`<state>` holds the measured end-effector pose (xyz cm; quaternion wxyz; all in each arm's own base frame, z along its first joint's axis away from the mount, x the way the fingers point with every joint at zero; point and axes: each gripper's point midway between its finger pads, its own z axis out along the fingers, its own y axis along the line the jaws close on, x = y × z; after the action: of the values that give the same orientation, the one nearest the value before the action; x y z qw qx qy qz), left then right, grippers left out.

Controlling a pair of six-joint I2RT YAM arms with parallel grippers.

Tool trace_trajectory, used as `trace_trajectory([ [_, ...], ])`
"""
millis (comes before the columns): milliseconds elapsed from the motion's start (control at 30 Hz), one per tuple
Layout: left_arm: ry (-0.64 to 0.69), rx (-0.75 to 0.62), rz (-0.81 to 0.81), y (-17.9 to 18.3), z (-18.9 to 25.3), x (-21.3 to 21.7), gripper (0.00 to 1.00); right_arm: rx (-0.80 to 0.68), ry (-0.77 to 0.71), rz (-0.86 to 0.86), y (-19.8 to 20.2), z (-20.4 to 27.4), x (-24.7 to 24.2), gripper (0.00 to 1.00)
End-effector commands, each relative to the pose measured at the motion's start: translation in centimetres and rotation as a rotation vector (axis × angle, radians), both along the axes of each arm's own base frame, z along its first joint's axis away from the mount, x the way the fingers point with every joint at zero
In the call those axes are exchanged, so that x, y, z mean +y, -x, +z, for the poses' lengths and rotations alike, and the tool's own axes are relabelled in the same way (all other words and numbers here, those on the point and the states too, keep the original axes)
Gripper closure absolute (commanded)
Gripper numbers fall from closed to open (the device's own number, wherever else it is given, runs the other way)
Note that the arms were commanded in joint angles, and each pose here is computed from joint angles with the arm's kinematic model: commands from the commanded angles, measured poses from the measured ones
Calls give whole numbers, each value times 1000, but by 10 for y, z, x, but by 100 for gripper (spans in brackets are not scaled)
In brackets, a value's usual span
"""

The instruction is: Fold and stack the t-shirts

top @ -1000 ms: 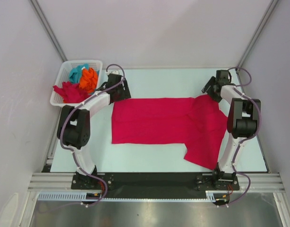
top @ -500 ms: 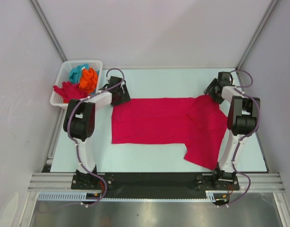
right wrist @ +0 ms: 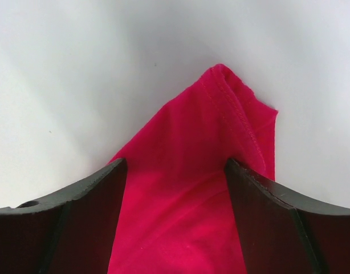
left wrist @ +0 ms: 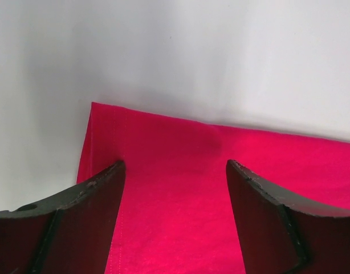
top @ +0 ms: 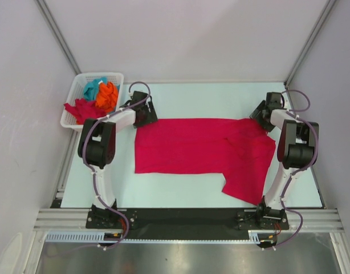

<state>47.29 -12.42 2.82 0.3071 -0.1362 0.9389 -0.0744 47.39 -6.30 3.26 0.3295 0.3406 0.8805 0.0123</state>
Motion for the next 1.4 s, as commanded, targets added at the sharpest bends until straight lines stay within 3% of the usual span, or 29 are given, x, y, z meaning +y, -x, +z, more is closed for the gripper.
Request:
trace_trajectory([
  [0,-40,-8,-40,-16,6,11,23,-18,22,77,-2,33,0,23],
  [100,0,-78,-96,-25,41,-3,23,-107,64,178,-21,91,16,21],
  [233,-57,-210,-139,-27,114,-6,22,-227,126,239,-21,173,37,14],
  [333,-41,-299,-148,-11,163,-4,22,-304,89,270,1,207,54,5],
  [367,-28,-324,-160,0,174,-4,22,-276,83,268,13,196,55,2],
  [433,-41,-337,-178,10,177,-2,21,-309,104,256,28,208,55,0],
  [567,-139,-250,-153,24,148,18,30,-235,137,210,42,182,43,0],
  [600,-135,-230,-156,25,140,17,33,-224,137,208,41,178,42,5],
  [633,-125,-217,-162,26,134,15,46,-216,140,204,39,173,40,10],
  [733,-79,-169,-180,23,110,4,59,-170,127,205,21,148,42,18],
  [800,-75,-138,-180,21,98,0,59,-97,112,212,11,117,44,21],
  [1000,-108,-27,-180,23,47,-5,45,54,126,224,0,55,44,20],
  [1367,-160,101,-219,12,-4,-12,32,198,118,262,-2,-8,46,16],
])
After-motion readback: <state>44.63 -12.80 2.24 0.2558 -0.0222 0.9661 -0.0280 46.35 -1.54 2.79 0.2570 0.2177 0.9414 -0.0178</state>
